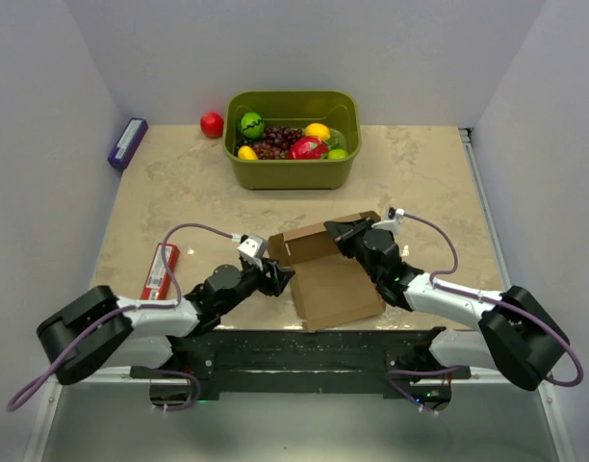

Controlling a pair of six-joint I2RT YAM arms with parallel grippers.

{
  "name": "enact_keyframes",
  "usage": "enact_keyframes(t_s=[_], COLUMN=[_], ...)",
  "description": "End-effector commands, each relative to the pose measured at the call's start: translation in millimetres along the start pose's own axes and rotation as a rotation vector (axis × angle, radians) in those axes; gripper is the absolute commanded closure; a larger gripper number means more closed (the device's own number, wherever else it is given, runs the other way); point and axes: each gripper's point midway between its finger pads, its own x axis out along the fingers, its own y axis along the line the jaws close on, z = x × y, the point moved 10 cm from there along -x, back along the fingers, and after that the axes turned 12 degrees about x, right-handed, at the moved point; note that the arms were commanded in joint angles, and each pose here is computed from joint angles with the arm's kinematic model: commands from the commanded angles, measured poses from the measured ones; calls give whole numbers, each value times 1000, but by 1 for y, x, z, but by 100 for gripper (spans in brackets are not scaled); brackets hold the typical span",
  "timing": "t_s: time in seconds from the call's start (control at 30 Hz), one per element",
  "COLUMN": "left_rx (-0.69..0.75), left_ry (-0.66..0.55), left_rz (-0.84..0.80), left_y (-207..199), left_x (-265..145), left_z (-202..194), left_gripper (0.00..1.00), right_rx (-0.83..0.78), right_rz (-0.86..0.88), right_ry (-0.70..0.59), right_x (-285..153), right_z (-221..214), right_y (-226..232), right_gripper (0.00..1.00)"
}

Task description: Fold the paper box

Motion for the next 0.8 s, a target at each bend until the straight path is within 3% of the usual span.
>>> enact_keyframes(t_s=[0.0, 0.2, 0.33, 0.47, 0.77], left_rx=[81, 106, 70, -62, -168], left_ry=[-75, -215, -186, -129, -29], left_rz=[-96, -48, 59, 210, 288], left_y=[-4, -1, 17, 64, 93], left_x=[-19, -34, -26, -17, 1], left_z=[17, 79, 107, 102, 60], left_gripper=[36, 33, 33, 32, 30], right_rx=[-59, -58, -52, -45, -48], right_rz=[-39, -40, -41, -32, -32], right_ry=[-57, -52, -46, -42, -42], right_x=[-4, -4, -3, -3, -4], right_z=[6, 5, 4, 4, 4], right_y=[-9, -10, -11, -9, -9], right_gripper=[100, 100, 100, 100, 100])
